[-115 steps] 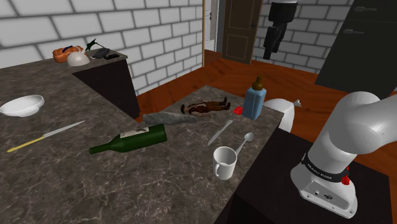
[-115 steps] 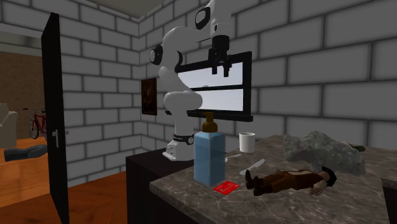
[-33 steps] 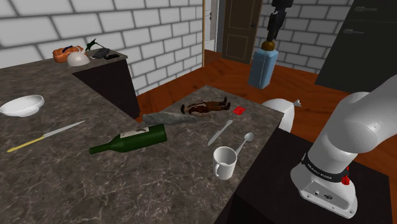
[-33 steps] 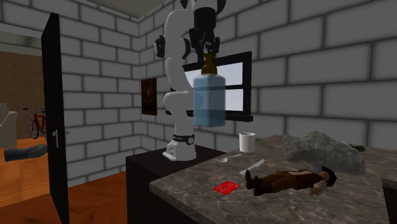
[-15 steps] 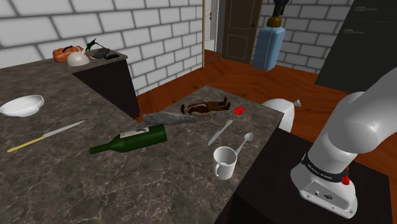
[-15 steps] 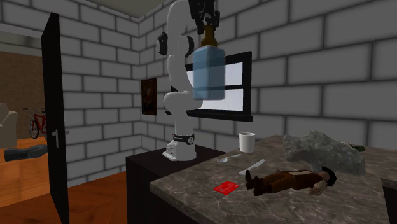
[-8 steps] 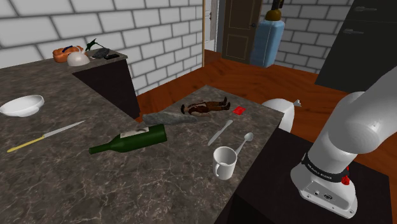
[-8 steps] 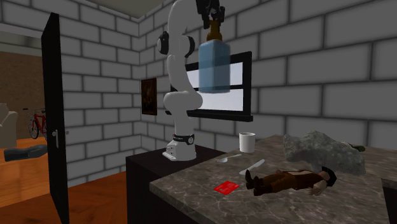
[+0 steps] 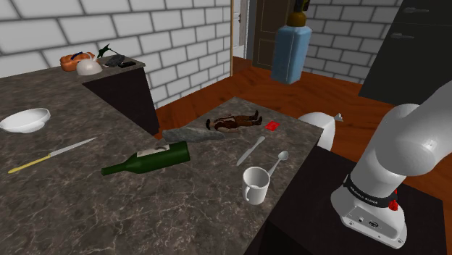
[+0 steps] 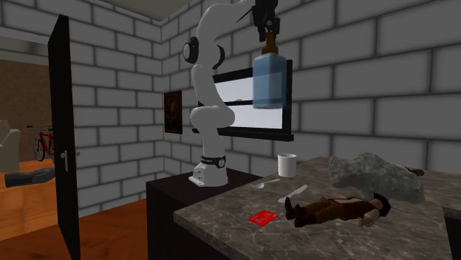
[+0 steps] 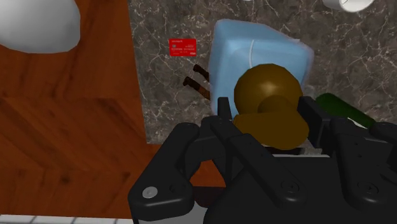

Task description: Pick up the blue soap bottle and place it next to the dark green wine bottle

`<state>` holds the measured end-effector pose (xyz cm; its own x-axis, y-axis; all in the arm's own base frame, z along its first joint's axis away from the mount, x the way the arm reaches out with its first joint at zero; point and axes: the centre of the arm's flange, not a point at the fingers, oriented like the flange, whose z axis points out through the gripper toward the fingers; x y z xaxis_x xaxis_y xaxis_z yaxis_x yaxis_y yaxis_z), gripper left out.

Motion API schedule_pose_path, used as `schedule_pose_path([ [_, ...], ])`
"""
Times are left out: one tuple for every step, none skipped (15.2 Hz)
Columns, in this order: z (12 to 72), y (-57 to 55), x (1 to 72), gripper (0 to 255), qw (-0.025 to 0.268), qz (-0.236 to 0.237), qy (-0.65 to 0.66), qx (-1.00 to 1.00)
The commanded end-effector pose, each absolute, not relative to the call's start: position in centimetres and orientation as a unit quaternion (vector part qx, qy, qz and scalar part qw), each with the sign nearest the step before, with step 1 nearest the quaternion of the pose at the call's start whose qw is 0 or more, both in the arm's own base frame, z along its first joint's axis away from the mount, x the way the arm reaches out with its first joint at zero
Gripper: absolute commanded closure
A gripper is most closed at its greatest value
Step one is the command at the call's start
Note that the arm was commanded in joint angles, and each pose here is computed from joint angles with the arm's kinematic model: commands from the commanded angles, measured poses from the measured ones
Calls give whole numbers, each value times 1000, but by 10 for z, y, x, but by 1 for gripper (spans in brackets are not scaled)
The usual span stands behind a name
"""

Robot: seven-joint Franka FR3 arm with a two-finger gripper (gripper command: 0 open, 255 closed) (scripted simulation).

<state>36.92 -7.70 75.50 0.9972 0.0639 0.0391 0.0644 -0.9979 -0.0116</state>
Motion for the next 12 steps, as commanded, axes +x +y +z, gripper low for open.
schedule_pose_path([
  [757,-49,368,255,6,-20,-31,-999],
  [757,-36,368,255,6,-20,-31,-999],
  [757,-23,369,255,6,-20,-31,-999],
  [757,-10,369,255,6,-20,-31,-999],
  [757,3,370,255,6,-20,-31,-999],
  [757,17,370,255,6,-20,-31,-999],
  [757,30,371,255,6,-20,-31,-999],
  [757,43,371,255,6,-20,-31,-999],
  [757,56,372,255,6,-20,-31,-999],
  [757,69,372,255,6,-20,-31,-999],
  [757,82,373,255,6,-20,-31,-999],
  [757,96,373,255,6,-20,-31,-999],
])
